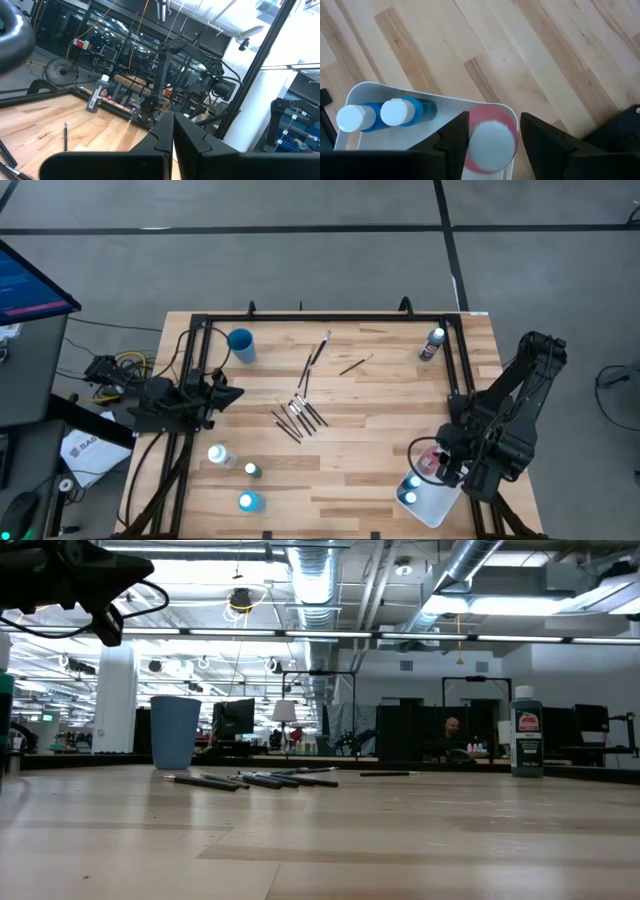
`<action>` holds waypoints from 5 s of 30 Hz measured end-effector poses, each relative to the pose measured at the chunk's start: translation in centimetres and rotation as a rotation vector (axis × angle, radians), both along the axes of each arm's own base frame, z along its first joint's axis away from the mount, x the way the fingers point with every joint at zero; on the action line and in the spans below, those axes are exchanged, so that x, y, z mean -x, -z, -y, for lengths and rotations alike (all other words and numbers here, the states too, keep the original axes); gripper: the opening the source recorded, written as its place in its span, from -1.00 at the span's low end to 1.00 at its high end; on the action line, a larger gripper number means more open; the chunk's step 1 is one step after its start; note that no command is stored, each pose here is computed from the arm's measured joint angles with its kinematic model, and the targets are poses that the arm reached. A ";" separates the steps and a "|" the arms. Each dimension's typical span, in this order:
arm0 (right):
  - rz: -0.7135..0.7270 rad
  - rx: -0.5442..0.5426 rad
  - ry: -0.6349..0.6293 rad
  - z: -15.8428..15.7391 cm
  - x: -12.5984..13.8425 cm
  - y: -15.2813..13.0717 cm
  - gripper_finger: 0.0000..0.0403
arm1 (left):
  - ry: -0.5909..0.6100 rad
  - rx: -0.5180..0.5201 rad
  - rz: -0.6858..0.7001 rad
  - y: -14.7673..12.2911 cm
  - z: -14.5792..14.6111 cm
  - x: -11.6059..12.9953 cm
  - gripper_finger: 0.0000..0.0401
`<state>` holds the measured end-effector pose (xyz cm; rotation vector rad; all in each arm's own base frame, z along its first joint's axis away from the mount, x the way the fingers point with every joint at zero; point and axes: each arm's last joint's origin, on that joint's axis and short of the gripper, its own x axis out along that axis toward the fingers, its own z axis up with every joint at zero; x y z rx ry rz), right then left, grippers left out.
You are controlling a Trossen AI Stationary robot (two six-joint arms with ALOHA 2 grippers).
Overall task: Pick & Place Paint Supplies
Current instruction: Put the large pink paint bottle into the white bin, then put the large green paint bottle into the white bin
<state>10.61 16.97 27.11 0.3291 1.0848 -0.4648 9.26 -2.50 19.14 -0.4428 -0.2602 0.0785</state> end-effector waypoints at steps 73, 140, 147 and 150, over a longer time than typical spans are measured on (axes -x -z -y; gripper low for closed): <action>-0.070 0.460 0.728 22.7 -3.1 -7.4 0.14 | 0.000 0.009 0.019 -0.2 0.0 0.0 -0.98; -0.095 0.136 0.651 30.8 -3.2 -0.4 -0.46 | 0.000 0.012 0.026 -0.3 0.0 0.1 -0.98; -0.021 0.155 0.533 28.9 -5.2 -2.2 -0.46 | 0.000 0.012 0.027 -0.3 0.0 0.1 -0.98; 0.034 0.163 0.483 27.9 -6.2 -3.4 -0.46 | 0.000 0.012 0.027 -0.3 0.0 0.1 -0.98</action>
